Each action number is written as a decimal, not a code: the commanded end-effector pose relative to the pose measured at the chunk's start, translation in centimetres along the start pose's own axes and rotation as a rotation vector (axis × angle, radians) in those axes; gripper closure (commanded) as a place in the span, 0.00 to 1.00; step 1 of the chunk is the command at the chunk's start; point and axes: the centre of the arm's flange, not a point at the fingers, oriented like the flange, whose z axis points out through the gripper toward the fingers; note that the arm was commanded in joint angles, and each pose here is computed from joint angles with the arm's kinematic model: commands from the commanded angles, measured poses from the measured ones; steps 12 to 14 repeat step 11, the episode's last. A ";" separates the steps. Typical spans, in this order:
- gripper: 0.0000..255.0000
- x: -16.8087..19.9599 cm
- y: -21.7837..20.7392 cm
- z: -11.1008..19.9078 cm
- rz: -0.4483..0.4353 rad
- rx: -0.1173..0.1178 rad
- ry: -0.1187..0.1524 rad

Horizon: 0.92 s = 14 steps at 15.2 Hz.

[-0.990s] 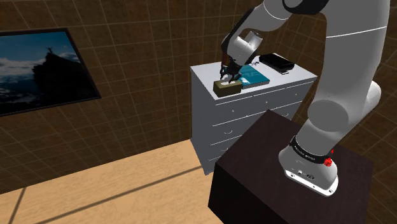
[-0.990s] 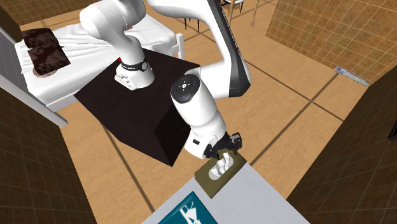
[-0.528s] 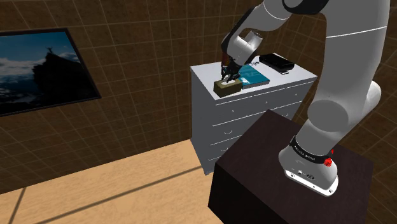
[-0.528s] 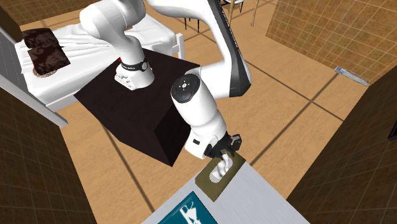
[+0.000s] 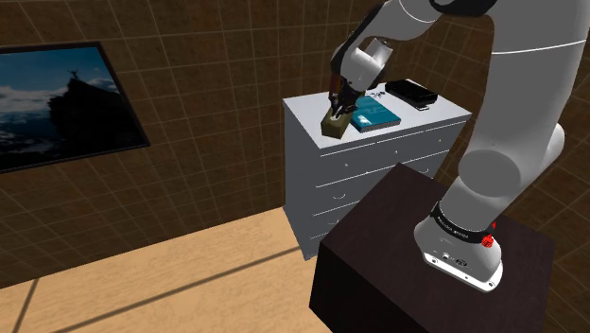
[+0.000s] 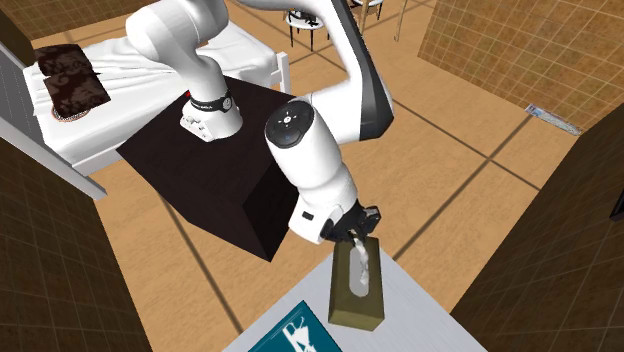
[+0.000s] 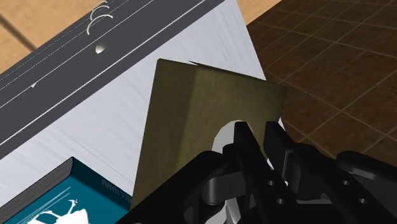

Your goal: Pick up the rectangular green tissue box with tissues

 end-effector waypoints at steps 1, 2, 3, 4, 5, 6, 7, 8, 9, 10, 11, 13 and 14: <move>1.00 0.3 -0.4 -0.9 0.000 -0.001 0.000; 1.00 0.4 -0.6 -1.4 0.000 -0.001 0.000; 1.00 0.4 -0.8 -1.9 0.000 -0.001 0.000; 1.00 0.5 -1.0 -2.4 0.000 -0.001 0.000; 1.00 0.6 -1.2 -2.9 0.000 -0.001 0.000; 1.00 0.7 -1.4 -3.4 0.000 -0.001 0.000; 1.00 0.8 -1.6 -3.8 0.000 -0.001 0.000; 1.00 0.9 -1.7 -4.3 0.000 -0.001 0.000; 1.00 1.0 -1.9 -4.8 0.000 -0.001 0.000; 1.00 1.0 -2.0 -4.9 0.000 -0.001 0.000; 1.00 1.0 -2.0 -4.9 0.000 -0.001 0.000; 1.00 1.0 -2.0 -4.9 0.000 -0.001 0.000; 1.00 1.0 -2.0 -4.9 0.000 -0.001 0.000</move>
